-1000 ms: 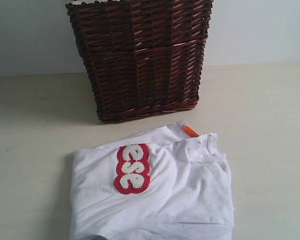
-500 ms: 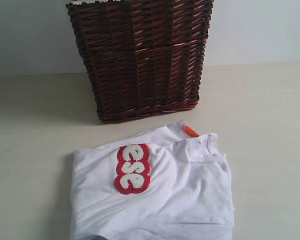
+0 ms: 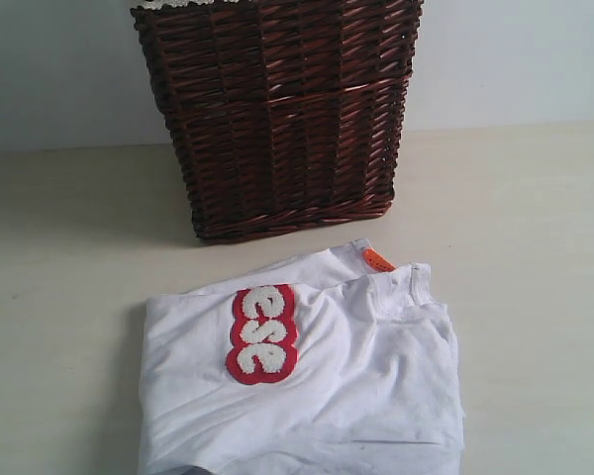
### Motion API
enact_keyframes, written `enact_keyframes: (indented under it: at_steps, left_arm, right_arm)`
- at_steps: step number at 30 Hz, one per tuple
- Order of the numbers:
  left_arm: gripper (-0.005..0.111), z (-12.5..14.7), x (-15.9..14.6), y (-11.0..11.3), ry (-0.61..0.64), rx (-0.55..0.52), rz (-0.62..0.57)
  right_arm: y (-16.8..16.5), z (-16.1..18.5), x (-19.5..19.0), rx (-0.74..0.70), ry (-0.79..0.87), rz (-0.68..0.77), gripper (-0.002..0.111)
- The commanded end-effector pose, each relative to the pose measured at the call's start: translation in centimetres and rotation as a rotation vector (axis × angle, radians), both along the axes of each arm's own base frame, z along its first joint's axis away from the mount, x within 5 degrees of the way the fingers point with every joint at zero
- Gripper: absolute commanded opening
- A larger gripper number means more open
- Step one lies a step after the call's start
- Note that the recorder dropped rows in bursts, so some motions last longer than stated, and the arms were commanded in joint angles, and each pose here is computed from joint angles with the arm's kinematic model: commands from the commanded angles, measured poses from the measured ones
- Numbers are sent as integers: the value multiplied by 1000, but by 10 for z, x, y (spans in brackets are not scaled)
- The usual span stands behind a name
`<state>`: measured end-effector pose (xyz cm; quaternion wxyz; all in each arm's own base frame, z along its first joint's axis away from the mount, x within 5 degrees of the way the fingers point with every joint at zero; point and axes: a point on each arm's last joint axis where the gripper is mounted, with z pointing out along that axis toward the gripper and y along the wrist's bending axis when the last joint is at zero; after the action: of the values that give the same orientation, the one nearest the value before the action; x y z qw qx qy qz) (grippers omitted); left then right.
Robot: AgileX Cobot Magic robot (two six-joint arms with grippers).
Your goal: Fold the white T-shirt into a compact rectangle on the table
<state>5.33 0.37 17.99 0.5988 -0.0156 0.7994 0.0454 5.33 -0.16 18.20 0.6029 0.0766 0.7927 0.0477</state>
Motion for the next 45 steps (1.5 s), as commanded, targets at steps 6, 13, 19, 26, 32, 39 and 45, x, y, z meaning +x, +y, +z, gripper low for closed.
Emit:
enact_keyframes:
  at_steps: [6,13,19,26,32,39,45]
  left_arm:
    - [0,1,0,0,-11,-3,-7]
    - [0,1,0,-1,-11,-3,-8]
    - [0,1,0,-4,-11,-4,-82]
    - [0,1,0,-5,-11,-4,-86]
    - [0,1,0,-5,-11,-4,-86]
    - [0,1,0,-5,-11,-4,-86]
    - [0,1,0,-5,-11,-4,-86]
  right_arm:
    - [0,-1,0,6,-2,1,18]
    - [0,-1,0,4,-2,1,18]
    - [0,-1,0,4,-2,1,18]
    - [0,-1,0,4,-2,1,18]
    - [0,-1,0,4,-2,1,18]
    - [0,-2,0,27,9,-6,18]
    - [0,-2,0,2,7,2,0]
